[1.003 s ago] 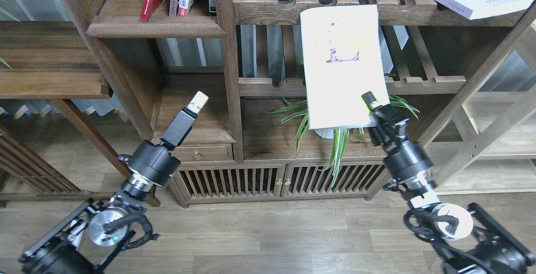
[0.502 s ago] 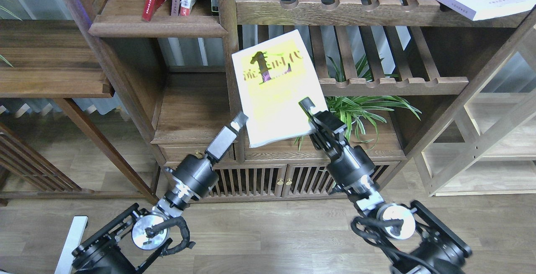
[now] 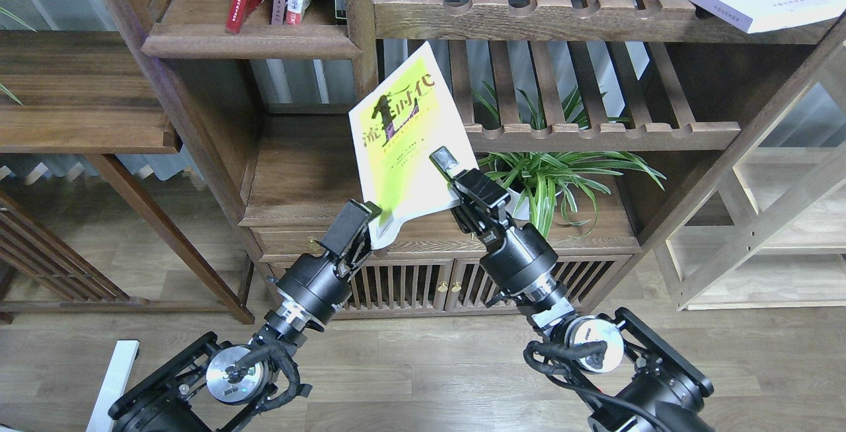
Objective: Organize books on shelf
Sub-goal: 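Grasp the yellow-green book with the left gripper, release the right gripper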
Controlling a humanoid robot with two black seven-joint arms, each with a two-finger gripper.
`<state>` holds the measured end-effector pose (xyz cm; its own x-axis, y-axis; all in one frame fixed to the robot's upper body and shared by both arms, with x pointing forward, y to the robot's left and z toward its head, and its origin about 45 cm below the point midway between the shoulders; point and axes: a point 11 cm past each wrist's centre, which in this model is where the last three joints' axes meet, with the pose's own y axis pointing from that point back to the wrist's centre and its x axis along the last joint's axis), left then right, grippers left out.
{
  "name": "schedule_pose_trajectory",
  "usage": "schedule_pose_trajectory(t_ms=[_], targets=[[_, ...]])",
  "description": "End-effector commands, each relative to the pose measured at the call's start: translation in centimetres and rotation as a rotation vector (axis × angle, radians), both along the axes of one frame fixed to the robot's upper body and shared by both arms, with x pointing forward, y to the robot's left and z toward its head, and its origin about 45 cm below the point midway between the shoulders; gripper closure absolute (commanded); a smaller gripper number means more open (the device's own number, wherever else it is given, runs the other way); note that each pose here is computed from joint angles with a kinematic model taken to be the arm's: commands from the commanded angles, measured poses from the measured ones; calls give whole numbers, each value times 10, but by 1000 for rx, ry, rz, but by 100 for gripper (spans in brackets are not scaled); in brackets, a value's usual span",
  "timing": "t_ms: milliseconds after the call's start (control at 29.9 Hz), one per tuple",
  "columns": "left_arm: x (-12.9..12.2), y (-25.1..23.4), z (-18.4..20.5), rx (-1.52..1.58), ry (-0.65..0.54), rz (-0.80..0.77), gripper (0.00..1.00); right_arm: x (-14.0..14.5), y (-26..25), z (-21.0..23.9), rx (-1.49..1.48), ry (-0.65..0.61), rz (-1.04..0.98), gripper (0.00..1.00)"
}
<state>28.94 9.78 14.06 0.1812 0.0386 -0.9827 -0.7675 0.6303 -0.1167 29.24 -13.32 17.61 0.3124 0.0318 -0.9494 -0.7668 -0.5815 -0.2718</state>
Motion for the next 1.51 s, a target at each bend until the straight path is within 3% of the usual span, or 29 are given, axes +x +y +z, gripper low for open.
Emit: schedule_pose_trajectory(t_ms=[0, 937, 1104, 1472], targets=[[1, 2, 0, -30, 22, 16, 2, 0, -2, -2, -8, 4, -1, 99], [1, 2, 5, -54, 33, -14, 11, -12, -8, -25, -73, 48, 16, 98], [-5, -11, 6, -125, 100, -100, 21, -16, -2, -26, -79, 49, 38, 98], [-3, -13, 10, -130, 95, -125, 41, -16, -1, -26, -84, 47, 41, 98]])
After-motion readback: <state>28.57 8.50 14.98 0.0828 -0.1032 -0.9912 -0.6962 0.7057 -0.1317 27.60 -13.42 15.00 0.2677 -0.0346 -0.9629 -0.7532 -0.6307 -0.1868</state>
